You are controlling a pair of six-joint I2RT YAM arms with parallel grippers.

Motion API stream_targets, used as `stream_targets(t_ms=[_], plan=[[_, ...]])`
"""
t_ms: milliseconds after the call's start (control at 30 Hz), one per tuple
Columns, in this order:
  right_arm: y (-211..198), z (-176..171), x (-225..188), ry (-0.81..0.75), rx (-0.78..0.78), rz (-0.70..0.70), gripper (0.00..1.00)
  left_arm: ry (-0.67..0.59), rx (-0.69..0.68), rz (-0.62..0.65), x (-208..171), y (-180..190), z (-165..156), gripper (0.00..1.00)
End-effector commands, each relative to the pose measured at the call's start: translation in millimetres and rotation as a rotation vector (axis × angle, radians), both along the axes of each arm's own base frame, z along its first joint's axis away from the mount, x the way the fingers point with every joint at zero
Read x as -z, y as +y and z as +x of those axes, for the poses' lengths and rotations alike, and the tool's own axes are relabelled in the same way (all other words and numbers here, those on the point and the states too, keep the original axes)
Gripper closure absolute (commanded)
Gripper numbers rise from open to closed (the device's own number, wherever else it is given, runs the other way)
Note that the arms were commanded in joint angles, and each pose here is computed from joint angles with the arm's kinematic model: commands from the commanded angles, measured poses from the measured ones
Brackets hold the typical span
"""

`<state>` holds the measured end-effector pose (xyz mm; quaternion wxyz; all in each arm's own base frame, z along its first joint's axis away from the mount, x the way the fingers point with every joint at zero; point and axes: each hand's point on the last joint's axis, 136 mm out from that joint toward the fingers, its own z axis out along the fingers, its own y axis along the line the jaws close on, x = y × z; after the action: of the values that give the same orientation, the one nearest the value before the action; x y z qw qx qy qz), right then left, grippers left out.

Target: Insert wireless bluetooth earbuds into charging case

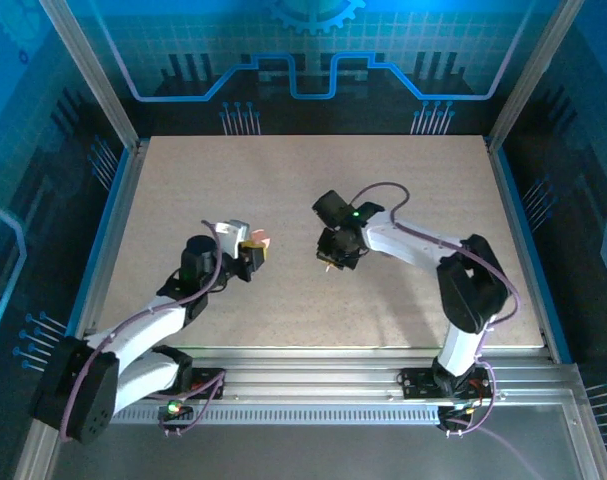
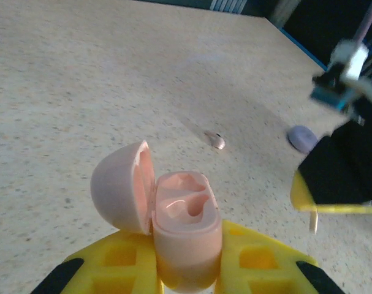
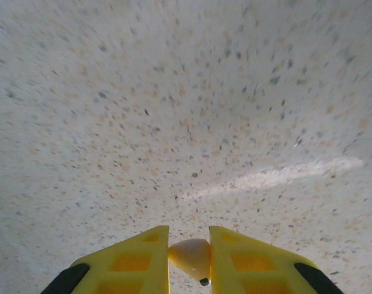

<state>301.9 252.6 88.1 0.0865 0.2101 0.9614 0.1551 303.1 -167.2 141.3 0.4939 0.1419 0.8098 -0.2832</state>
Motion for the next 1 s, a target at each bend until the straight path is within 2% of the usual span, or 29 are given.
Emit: stream_targets(t_ms=[0, 400, 967], plan=[[-3, 24, -26, -0.172, -0.029, 0.075, 0.80, -0.207, 0.147, 0.006, -34, -29, 0, 0.88], [11, 40, -63, -0.380, -0.116, 0.304, 0.80, -0.284, 0.300, 0.017, -25, -63, 0, 0.88], [33, 14, -105, -0.531, -0.280, 0.468, 0.79, -0.351, 0.397, 0.095, -20, -84, -2, 0.88]])
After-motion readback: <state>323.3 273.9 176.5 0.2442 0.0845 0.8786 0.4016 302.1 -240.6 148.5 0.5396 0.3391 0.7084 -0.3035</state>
